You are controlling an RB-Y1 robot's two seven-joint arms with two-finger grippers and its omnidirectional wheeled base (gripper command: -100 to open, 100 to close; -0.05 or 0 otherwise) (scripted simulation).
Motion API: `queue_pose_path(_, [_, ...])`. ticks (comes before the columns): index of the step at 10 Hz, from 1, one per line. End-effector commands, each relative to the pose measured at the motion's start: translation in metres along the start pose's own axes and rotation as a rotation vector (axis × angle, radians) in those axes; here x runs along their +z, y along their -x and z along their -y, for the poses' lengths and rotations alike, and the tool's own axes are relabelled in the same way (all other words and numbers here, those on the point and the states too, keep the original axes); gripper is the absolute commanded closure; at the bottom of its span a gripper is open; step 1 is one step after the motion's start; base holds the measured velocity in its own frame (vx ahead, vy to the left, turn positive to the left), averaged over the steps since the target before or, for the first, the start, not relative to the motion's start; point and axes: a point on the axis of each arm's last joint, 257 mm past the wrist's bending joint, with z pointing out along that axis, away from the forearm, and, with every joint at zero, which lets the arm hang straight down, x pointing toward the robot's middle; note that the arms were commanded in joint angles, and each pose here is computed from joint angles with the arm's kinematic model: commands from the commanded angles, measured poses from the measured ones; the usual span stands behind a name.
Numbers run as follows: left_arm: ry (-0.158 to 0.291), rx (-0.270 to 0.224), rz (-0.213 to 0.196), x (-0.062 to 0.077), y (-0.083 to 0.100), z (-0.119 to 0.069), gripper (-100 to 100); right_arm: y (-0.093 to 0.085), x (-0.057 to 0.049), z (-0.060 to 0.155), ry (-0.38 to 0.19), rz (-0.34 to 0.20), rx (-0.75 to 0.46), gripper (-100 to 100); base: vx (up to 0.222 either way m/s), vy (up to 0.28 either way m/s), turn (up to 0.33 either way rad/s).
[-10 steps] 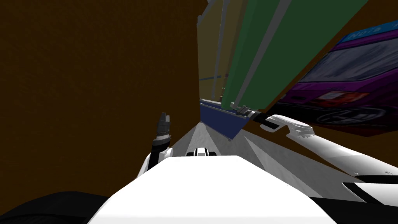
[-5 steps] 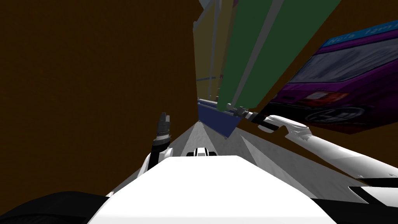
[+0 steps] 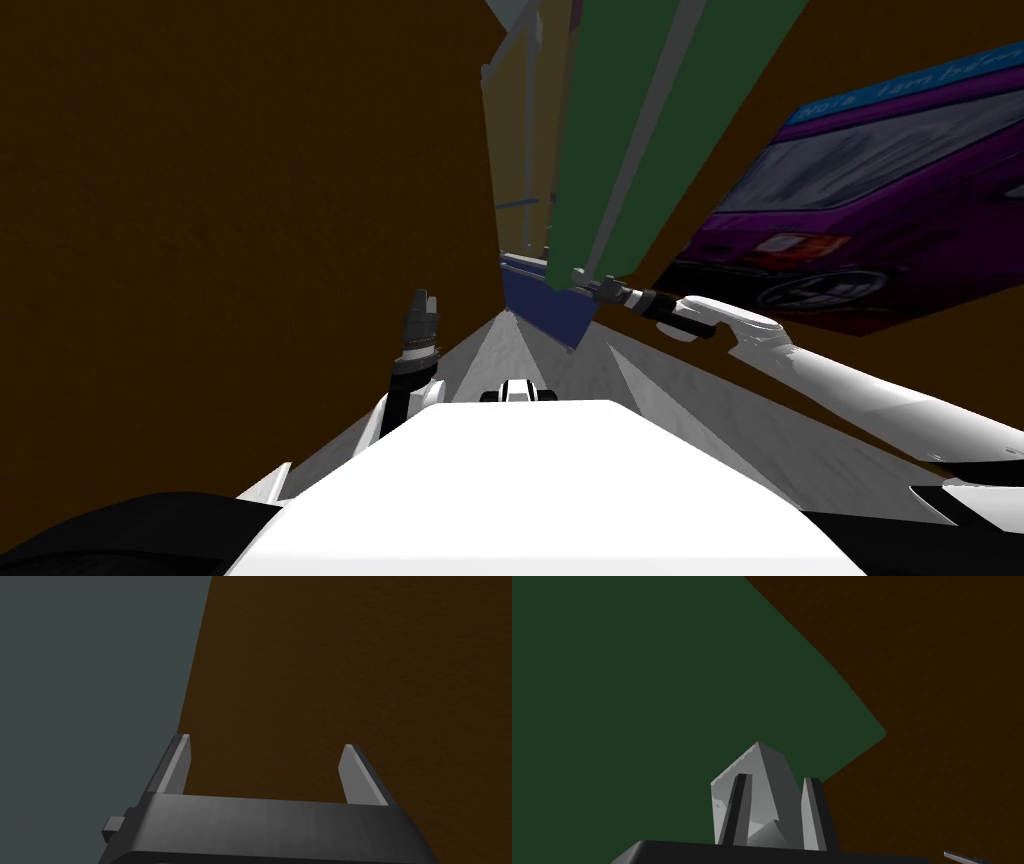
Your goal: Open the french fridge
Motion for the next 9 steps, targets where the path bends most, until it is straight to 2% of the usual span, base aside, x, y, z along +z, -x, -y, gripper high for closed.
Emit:
queue_pose_path(1, [0.0, 0.0, 0.0, 0.0, 0.0, 0.0, 0, 0.016, 0.0, 0.005, 0.02, 0.019, 0.004, -100, -0.022, -0.076, -0.043])
queue_pose_path(4, [0.0, 0.0, 0.0, 0.0, 0.0, 0.0, 0, 0.038, 0.002, 0.026, 0.023, 0.028, 0.009, -100, -0.003, 0.021, -0.045])
queue_pose_path(5, [0.0, 0.0, 0.0, 0.0, 0.0, 0.0, 0, 0.025, -0.002, 0.012, 0.039, 0.009, 0.015, -100, -0.004, 0.009, -0.027])
queue_pose_path(6, [0.0, 0.0, 0.0, 0.0, 0.0, 0.0, 0, 0.023, -0.003, 0.012, 0.039, 0.002, 0.014, 0, -0.001, -0.003, -0.016])
queue_pose_path(9, [0.0, 0.0, 0.0, 0.0, 0.0, 0.0, 0, 0.017, -0.004, 0.011, 0.037, -0.01, 0.017, 0, 0.0, 0.0, 0.0])
